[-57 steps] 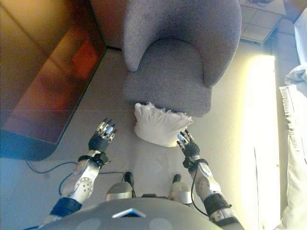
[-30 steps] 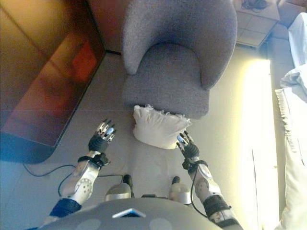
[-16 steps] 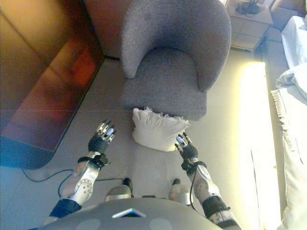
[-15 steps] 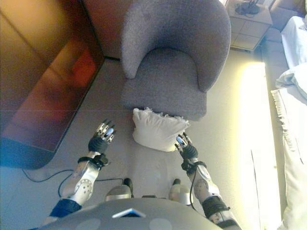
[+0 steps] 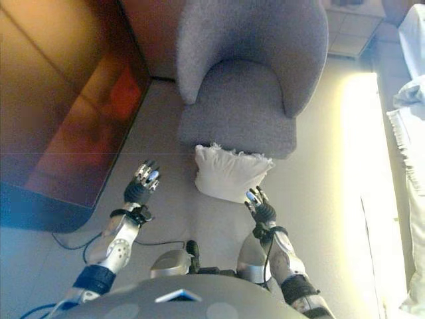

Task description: Pick up the cushion and take it to the sofa

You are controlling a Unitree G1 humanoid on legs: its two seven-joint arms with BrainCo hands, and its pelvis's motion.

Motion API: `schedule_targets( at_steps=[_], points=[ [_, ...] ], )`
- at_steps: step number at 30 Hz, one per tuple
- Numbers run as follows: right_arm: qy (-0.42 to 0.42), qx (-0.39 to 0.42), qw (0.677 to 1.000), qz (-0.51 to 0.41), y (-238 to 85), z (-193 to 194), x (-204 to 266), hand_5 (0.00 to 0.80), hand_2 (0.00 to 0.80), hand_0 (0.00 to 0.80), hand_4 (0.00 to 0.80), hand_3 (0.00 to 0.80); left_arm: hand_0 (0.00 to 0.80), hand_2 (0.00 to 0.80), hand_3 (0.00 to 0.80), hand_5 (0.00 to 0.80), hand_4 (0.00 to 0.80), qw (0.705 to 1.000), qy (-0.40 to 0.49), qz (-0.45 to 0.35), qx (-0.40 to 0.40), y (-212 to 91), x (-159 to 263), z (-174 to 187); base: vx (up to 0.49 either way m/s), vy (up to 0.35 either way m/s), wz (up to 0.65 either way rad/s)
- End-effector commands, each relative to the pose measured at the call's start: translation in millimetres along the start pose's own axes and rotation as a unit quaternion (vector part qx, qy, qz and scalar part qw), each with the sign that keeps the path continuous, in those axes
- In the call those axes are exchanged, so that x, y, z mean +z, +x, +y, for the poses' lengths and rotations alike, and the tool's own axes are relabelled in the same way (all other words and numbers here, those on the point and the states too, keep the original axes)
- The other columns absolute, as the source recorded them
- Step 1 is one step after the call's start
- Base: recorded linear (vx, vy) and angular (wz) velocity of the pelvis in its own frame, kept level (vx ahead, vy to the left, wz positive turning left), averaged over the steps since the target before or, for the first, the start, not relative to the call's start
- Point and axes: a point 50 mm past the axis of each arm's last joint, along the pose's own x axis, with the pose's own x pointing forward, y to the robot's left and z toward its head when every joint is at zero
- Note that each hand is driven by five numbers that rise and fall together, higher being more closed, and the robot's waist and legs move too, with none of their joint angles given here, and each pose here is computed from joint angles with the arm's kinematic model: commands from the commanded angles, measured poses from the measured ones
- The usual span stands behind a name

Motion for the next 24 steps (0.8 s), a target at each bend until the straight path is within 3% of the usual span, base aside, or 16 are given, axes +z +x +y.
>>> schedule_targets(
  at_steps=[1,5,13,19,24],
  points=[
    [0.019,0.022,0.998,-0.053,5.9,13.2,17.5,0.000,0.000,0.000,0.000,0.000,0.000,0.000,0.000,0.000,0.000,0.999,0.001,-0.045,-0.022,1.1,19.8,-3.2,0.308,-0.155,-0.03],
    [0.022,0.022,0.998,-0.055,9.6,14.5,24.2,0.000,0.000,0.000,0.000,0.000,0.000,0.000,0.000,0.000,0.000,0.999,0.008,-0.043,-0.024,-4.4,15.3,-2.6,0.367,-0.087,0.08],
    [0.032,-0.004,0.998,-0.046,3.8,1.2,17.6,0.000,0.000,0.000,0.000,0.000,0.000,0.000,0.000,0.000,0.000,0.999,0.009,-0.019,-0.041,-17.1,-1.3,-5.0,0.390,-0.057,0.53],
    [0.016,-0.001,1.000,-0.020,-4.3,-1.0,10.1,0.000,0.000,0.000,0.000,0.000,0.000,0.000,0.000,0.000,0.000,1.000,-0.011,-0.015,-0.022,-24.6,-5.2,-3.0,0.357,-0.131,-0.12],
    [-0.014,0.012,0.999,-0.028,-4.2,-7.6,20.2,0.000,0.000,0.000,0.000,0.000,0.000,0.000,0.000,0.000,0.000,0.998,-0.039,-0.041,-0.022,-13.6,7.0,-15.4,0.329,-0.178,-0.16]
  ],
)
